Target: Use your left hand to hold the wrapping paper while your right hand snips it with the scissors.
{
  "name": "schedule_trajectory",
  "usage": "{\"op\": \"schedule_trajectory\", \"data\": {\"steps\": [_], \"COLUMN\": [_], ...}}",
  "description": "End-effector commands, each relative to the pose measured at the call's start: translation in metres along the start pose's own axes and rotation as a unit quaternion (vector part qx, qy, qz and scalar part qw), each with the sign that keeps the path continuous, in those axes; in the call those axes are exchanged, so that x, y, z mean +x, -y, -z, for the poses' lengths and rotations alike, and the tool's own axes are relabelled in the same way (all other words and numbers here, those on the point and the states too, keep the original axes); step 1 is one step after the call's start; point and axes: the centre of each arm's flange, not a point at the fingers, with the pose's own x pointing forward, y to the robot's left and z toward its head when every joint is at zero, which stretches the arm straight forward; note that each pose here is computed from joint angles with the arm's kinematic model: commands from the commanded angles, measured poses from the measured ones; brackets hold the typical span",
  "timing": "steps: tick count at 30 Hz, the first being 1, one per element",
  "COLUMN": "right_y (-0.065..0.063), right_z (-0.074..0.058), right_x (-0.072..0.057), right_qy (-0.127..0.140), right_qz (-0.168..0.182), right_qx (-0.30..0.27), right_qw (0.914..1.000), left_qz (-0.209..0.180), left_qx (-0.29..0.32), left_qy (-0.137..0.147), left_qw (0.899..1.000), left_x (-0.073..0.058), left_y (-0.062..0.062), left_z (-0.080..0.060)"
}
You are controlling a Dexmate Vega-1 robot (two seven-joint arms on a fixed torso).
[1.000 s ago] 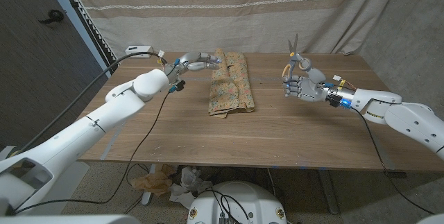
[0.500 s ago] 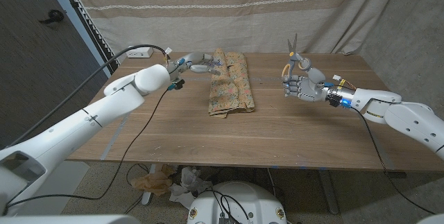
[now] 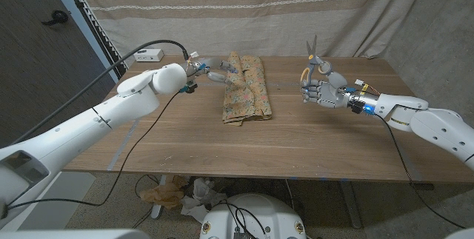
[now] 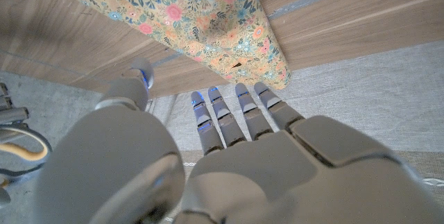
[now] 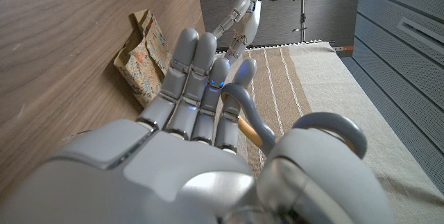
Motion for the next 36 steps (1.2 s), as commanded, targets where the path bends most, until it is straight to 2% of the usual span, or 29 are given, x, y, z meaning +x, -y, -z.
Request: {"op": "schedule_trajectory", "data": {"steps": [1, 6, 10, 17, 22, 28, 36], "right_y": [0.004, 0.004, 0.004, 0.004, 0.004, 0.003, 0.001], "right_z": [0.003, 0.003, 0.003, 0.004, 0.006, 0.006, 0.007], "right_x": [-0.005, -0.004, -0.003, -0.008, -0.012, -0.014, -0.014], "right_qy": [0.006, 0.003, 0.005, 0.007, 0.007, 0.010, 0.010], "right_qz": [0.009, 0.009, 0.007, 0.012, 0.018, 0.020, 0.022], "right_qx": [0.006, 0.007, 0.005, 0.007, 0.009, 0.006, 0.006], "right_qw": [0.9999, 0.9999, 1.0000, 0.9999, 0.9998, 0.9997, 0.9997], "left_qz": [0.028, 0.047, 0.049, 0.068, 0.084, 0.098, 0.104], "left_qx": [0.132, 0.202, 0.244, 0.287, 0.315, 0.333, 0.341], "left_qy": [-0.028, -0.021, 0.002, 0.022, 0.037, 0.054, 0.074], "left_qw": [0.990, 0.978, 0.969, 0.955, 0.945, 0.936, 0.931], "left_x": [0.012, 0.023, 0.029, 0.036, 0.039, 0.042, 0.044], "left_y": [-0.012, -0.014, -0.017, -0.022, -0.019, -0.015, -0.010], "left_z": [-0.012, -0.026, -0.035, -0.043, -0.048, -0.048, -0.040]}}
